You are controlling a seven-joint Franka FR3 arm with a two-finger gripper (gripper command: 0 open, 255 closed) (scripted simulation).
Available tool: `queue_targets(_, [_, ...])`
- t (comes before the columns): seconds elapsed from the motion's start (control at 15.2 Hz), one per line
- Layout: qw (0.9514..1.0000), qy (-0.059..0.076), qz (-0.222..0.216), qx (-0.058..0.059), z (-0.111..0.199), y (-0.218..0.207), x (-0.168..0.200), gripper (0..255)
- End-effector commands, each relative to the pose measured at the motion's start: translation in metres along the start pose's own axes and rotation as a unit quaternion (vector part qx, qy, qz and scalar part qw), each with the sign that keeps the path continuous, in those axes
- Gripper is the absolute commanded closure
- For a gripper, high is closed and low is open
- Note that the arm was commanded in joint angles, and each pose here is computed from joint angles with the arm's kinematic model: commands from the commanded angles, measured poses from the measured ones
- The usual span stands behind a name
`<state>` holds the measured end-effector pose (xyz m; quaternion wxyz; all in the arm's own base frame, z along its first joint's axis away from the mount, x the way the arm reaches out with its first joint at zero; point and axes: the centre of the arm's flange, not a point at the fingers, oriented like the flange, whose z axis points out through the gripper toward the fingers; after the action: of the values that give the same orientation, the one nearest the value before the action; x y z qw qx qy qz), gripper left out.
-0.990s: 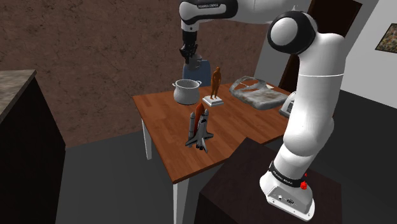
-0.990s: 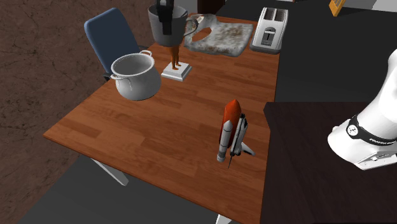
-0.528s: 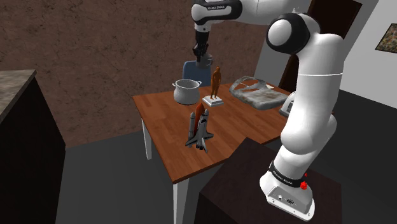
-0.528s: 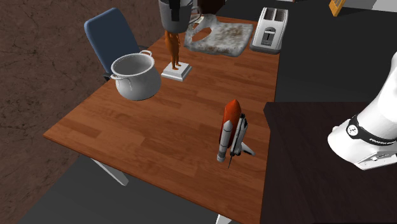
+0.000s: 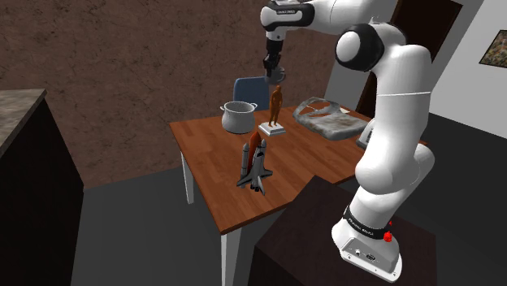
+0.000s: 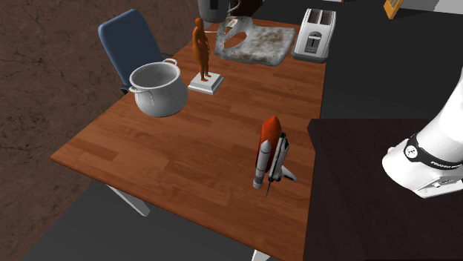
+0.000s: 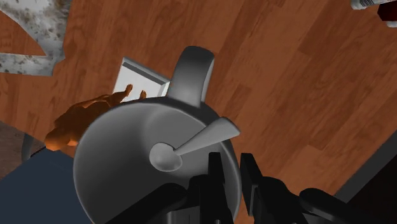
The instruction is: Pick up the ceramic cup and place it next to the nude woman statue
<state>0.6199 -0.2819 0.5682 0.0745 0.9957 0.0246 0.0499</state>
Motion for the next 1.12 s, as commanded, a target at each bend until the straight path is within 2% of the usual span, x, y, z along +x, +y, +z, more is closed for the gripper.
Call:
queue_targets(0.0, [1.0000,0.000,-0.001,0.000,0.006,0.025,-0.009,255])
queue_targets(0.2, [1.0000,0.000,-0.001,0.000,0.012,0.071,-0.019,255])
queue_targets(1.06, [1.0000,0.000,-0.001,0.000,0.079,0.061,-0.026,255])
